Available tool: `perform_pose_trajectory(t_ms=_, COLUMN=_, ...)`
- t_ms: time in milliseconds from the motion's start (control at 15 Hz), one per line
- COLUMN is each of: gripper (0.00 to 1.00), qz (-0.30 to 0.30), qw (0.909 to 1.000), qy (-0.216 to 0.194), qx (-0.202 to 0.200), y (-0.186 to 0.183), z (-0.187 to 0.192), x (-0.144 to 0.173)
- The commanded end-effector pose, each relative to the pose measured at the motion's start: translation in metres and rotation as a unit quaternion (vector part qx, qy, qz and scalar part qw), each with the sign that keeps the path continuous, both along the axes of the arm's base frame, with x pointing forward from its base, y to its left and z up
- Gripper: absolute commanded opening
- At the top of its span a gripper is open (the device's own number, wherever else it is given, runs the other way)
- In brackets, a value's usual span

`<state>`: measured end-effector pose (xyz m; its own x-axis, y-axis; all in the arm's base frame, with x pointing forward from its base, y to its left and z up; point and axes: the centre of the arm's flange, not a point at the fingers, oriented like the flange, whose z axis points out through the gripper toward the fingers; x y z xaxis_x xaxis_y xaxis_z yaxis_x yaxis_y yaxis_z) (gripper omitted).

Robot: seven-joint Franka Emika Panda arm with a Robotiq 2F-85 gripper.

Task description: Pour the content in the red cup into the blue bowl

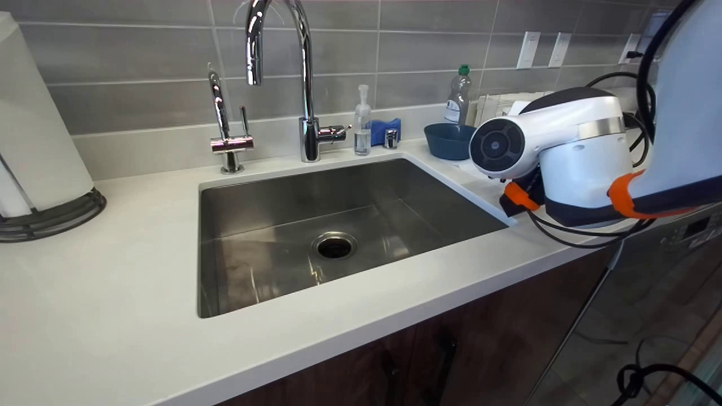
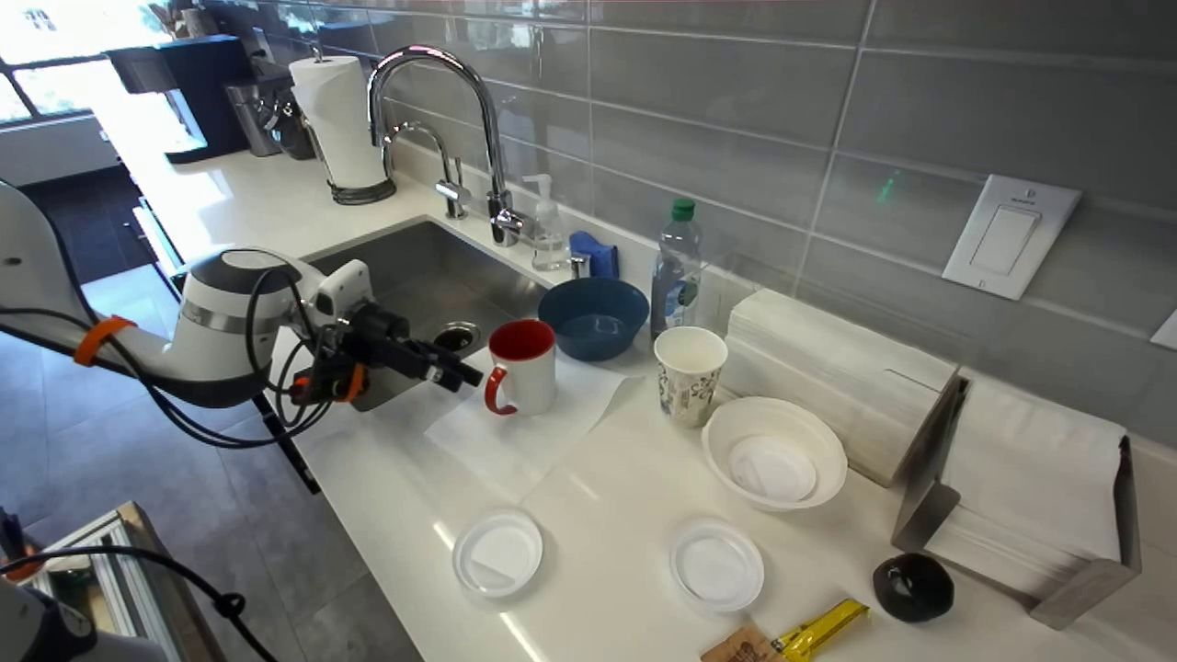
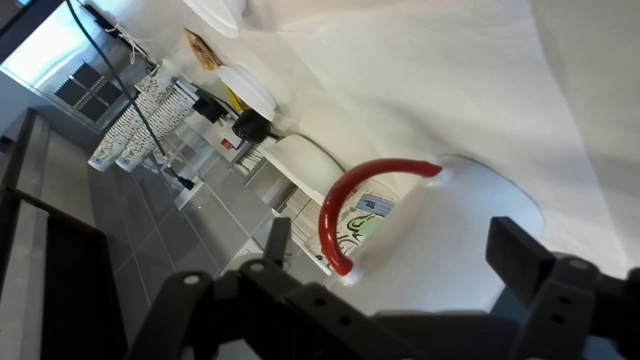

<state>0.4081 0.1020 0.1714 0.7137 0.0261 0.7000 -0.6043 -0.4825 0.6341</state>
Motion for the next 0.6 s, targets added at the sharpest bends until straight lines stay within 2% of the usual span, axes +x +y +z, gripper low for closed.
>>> perform_pose_trajectory(t_ms=0, gripper=1.0, qz=0.006, qw=0.9999, qy=-0.009, qx=-0.003, y=-0.017, z=0.009, x=-0.016)
perform_pose_trajectory(t_ms=533, gripper=1.0, qz=0.017, qw=0.9987, qy=-0.049, qx=-0.001, y=-0.04, z=0.015, x=-0.014)
